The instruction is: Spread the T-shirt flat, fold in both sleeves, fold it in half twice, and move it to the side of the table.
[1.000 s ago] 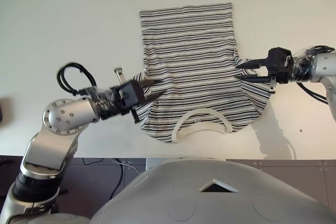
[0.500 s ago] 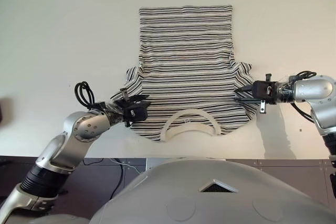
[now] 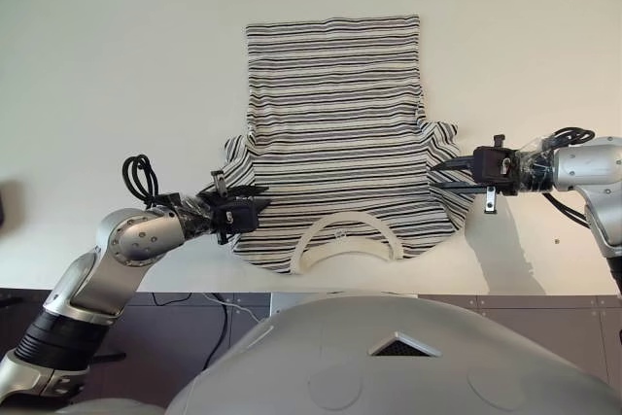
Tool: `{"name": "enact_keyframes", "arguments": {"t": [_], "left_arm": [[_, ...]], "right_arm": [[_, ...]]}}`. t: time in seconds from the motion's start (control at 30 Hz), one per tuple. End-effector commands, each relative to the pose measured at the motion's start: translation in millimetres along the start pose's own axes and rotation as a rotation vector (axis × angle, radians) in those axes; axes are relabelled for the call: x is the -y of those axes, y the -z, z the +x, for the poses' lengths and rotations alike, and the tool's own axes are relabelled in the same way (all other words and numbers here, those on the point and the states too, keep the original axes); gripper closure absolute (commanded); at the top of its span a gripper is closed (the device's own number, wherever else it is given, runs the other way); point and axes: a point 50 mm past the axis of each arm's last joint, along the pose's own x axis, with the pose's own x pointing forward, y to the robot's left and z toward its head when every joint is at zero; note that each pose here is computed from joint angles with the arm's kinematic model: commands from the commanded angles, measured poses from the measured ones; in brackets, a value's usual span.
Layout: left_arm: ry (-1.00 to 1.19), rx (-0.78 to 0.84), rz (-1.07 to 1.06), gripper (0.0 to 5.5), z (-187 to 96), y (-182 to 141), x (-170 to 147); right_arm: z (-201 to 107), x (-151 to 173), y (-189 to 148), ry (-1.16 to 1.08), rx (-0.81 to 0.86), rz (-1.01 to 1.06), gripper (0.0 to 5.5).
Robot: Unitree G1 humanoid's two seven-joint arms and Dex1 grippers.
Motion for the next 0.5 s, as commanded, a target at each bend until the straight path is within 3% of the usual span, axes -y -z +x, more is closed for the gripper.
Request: {"name": "enact_keyframes", "arguments": {"t": [0.03, 0.2, 0.33, 0.5], "left_arm": [[-0.054, 0.058, 0.013, 4.44, -1, -8, -14], [-0.175, 0.169, -0.058, 4.44, 1, -23, -37], [-0.3, 0.24, -0.114, 4.44, -4, -37, -70], [-0.414, 0.171, -0.162, 4.44, -15, -22, -101]], "right_arm": [[-6, 20, -11, 0.074, 0.039, -0.004, 4.3], [12, 58, -23, 0.17, 0.1, -0.023, 4.3], [46, 80, -29, 0.106, 0.095, -0.066, 4.3], [68, 101, -14, 0.103, 0.025, -0.049, 4.3]]}}
